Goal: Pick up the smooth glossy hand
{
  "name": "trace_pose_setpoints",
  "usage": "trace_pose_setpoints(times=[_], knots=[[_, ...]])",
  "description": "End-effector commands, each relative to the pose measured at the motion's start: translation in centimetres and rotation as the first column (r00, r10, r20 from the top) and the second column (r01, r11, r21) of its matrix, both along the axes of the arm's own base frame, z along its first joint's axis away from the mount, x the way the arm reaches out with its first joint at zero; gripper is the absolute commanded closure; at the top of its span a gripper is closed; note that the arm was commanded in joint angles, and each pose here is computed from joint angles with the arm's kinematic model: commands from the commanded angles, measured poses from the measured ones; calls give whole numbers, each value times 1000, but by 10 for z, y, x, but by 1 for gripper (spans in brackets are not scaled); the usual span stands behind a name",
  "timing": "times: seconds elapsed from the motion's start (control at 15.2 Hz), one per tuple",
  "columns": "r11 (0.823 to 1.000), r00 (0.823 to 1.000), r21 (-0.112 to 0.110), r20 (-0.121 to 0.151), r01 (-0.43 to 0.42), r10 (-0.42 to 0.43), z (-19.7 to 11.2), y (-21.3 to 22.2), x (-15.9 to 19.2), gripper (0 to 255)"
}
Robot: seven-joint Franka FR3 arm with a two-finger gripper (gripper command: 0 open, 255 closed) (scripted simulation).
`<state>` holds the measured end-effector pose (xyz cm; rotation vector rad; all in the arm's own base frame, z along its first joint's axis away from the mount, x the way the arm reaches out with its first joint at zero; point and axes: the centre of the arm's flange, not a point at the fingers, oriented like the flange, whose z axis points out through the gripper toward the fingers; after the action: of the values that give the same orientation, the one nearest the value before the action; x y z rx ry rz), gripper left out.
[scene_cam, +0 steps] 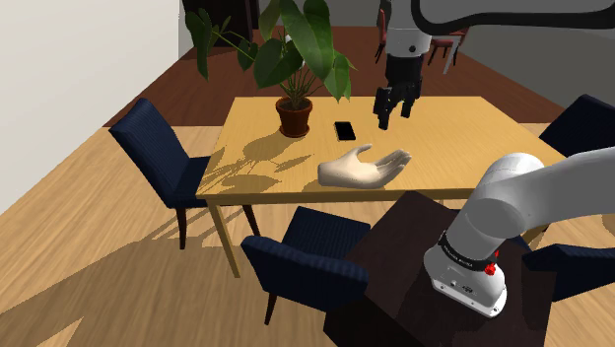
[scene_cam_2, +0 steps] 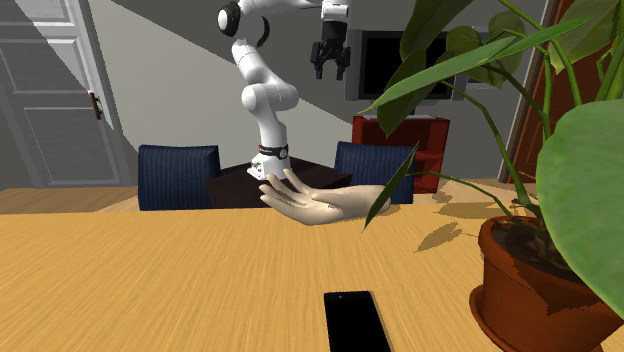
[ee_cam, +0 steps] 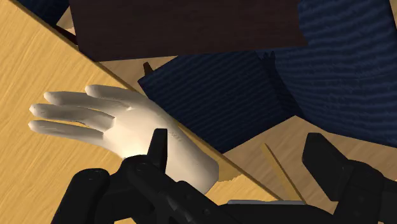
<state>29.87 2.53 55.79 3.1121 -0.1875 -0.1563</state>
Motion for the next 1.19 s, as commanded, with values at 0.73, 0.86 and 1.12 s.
trace_pose_setpoints(times=[0.73,0.86,1.12], knots=[[925,925,-29,-37,-378,377,-91,-93,43,0],[896,896,-33,-44,-443,441,-108,-108,54,0],[825,825,-39,-60,-564,562,-140,-137,79,0]])
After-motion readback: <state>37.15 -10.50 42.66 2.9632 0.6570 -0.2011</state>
